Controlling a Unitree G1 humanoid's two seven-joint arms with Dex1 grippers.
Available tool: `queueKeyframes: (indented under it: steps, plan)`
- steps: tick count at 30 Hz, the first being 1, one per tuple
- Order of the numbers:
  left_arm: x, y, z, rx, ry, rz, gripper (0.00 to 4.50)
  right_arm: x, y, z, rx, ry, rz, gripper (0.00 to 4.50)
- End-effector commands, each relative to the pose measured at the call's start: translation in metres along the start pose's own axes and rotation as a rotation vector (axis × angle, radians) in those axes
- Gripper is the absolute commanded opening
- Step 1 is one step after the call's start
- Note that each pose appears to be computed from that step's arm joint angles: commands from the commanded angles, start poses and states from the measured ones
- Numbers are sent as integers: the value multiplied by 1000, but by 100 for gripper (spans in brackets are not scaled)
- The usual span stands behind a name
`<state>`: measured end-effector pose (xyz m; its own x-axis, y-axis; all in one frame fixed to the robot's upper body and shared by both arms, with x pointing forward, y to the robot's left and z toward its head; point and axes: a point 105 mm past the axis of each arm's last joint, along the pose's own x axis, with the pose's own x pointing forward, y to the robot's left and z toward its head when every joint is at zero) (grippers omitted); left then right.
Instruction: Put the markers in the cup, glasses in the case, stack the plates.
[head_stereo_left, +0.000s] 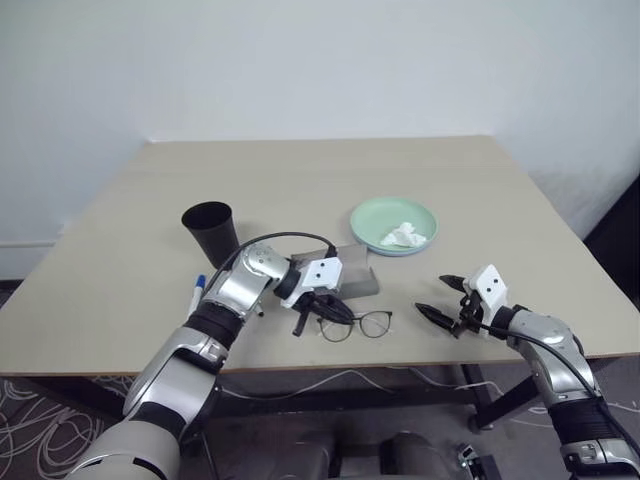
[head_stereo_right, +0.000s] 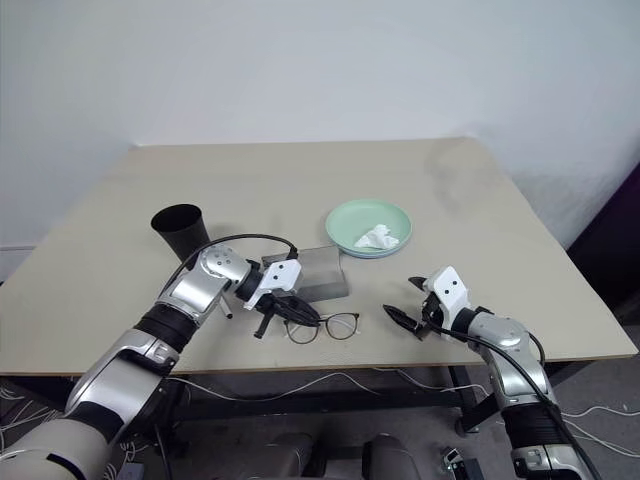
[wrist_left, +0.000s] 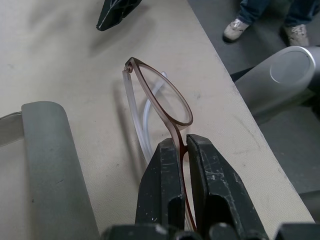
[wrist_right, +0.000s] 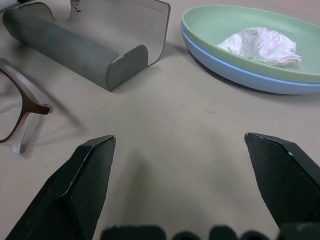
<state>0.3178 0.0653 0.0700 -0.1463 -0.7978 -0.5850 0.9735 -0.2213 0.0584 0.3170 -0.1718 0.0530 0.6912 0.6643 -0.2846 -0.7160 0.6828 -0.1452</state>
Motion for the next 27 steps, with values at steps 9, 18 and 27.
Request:
queueKeyframes:
  steps: [9,18,27]
  plan:
    - [-3,7,9,-5,-36,37,5,0,-7,18,-34,-50,-25,448]
    - [-25,17,32,-73,-183,95,5,1,-7,18,-43,-44,-11,448]
    - [-57,39,50,-50,-269,258,5,3,-8,22,-56,-43,4,448]
